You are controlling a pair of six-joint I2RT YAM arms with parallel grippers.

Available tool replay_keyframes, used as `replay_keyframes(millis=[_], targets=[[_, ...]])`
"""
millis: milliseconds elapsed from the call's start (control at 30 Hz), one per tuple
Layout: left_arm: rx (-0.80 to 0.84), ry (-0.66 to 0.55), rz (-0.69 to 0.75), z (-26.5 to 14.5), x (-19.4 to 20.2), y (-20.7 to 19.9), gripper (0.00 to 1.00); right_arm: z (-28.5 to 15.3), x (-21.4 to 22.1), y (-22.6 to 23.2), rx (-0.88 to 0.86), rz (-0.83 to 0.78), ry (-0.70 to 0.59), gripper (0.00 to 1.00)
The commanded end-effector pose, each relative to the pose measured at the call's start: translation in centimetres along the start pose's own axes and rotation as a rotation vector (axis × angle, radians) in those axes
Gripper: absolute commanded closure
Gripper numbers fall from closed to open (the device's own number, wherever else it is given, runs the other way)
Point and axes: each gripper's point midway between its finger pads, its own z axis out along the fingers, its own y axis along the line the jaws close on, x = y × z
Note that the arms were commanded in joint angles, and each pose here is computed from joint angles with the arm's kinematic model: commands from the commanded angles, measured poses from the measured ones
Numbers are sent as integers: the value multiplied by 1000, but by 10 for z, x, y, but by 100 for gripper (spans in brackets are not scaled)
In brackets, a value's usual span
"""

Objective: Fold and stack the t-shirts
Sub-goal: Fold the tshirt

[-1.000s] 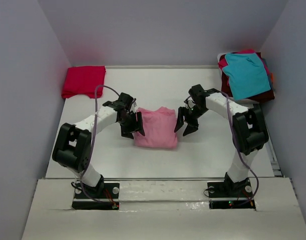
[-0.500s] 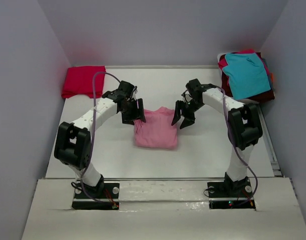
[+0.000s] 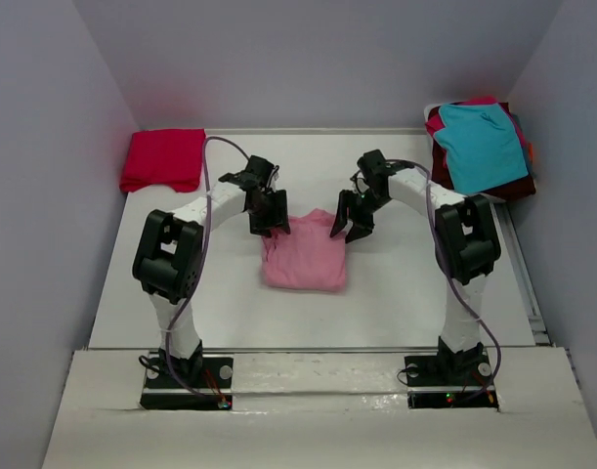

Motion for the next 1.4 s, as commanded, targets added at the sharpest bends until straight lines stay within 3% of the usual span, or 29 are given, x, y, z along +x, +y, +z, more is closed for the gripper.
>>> replay_keyframes(millis=[0,200,333,400,567,600,733,1100,1367], targets=[[25,-102,45,-8,-34,-16,35,3,-16,9,-22,-15,-45,47],[34,-123,51,-4,-45,-20,38,7,-20,10,-24,-15,-45,61],[41,-117,50,-2,-48,-23,48,8,-21,9,-21,-14,-40,72],[41,-119,44,-4,-51,-21,60,8,-21,9,-16,-18,-41,75],[49,-120,45,-11,-50,-24,76,9,-22,8,-15,-20,-40,76],[48,-117,46,-13,-49,-24,83,9,-22,8,-16,-20,-39,76],[43,-131,40,-25,-51,-21,94,6,-23,11,-21,-27,-44,77],[61,-221,35,-74,-50,-25,94,-9,-29,16,-4,-79,-102,82],[45,-213,21,-79,-41,-19,94,-23,-38,27,-19,-138,-152,90]])
